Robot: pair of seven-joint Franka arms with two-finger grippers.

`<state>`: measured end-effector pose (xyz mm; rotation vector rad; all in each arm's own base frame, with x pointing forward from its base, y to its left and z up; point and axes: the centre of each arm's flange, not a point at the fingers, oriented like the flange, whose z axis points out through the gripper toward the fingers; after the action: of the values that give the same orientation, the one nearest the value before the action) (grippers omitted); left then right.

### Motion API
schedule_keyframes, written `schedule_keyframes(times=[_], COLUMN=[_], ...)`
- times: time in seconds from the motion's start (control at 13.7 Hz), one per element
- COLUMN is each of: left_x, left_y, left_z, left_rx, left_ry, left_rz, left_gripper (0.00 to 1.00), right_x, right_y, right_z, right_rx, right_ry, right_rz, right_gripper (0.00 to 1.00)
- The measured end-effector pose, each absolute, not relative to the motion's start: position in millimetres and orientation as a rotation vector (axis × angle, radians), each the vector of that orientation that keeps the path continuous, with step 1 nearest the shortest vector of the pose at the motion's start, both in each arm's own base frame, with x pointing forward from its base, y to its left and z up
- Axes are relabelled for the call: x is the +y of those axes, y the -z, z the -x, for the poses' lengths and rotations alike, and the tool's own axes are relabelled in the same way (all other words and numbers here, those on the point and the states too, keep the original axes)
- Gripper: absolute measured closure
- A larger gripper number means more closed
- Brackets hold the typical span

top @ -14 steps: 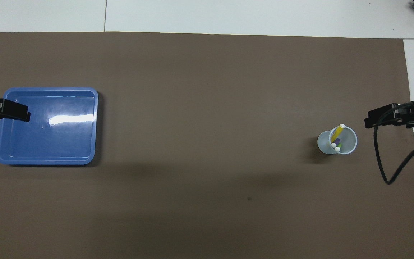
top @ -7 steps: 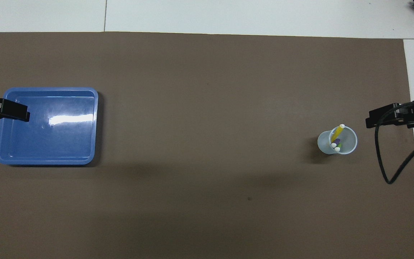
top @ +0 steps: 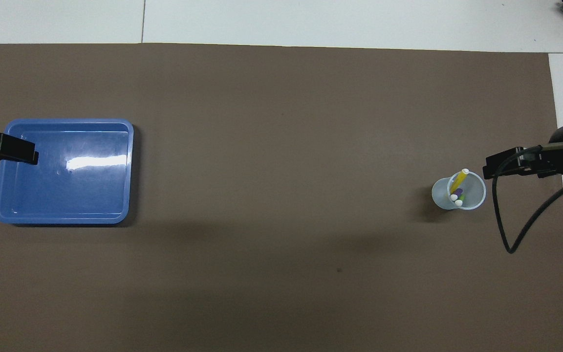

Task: Right arm passes pens to left for tray arrangement
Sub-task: 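Reach the right gripper down into the cup and grasp the yellow pen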

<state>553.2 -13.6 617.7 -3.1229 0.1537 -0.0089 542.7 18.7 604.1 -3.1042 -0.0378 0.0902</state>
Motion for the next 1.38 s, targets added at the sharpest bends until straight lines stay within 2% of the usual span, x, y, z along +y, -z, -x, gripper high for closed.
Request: schedule_keyframes(times=[0.44, 0.73, 1.38], left_x=[-4, 2, -3], left_y=[-617, -615, -616], left_z=[-553, -553, -554], left_rx=[0.12, 0.103, 0.069], left_ry=[0.005, -0.001, 0.016], left_rz=[3.124, 3.125, 3.131], left_gripper=[0.0, 0.0, 0.0], right_x=[14, -4, -36], right_y=[-551, -509, -463], right_z=[-556, -573, -596], right_rx=[-0.196, -0.382, -0.591], right_ry=[0.007, 0.003, 0.034], right_rz=[3.107, 3.106, 3.08], right_gripper=[0.0, 0.0, 0.0])
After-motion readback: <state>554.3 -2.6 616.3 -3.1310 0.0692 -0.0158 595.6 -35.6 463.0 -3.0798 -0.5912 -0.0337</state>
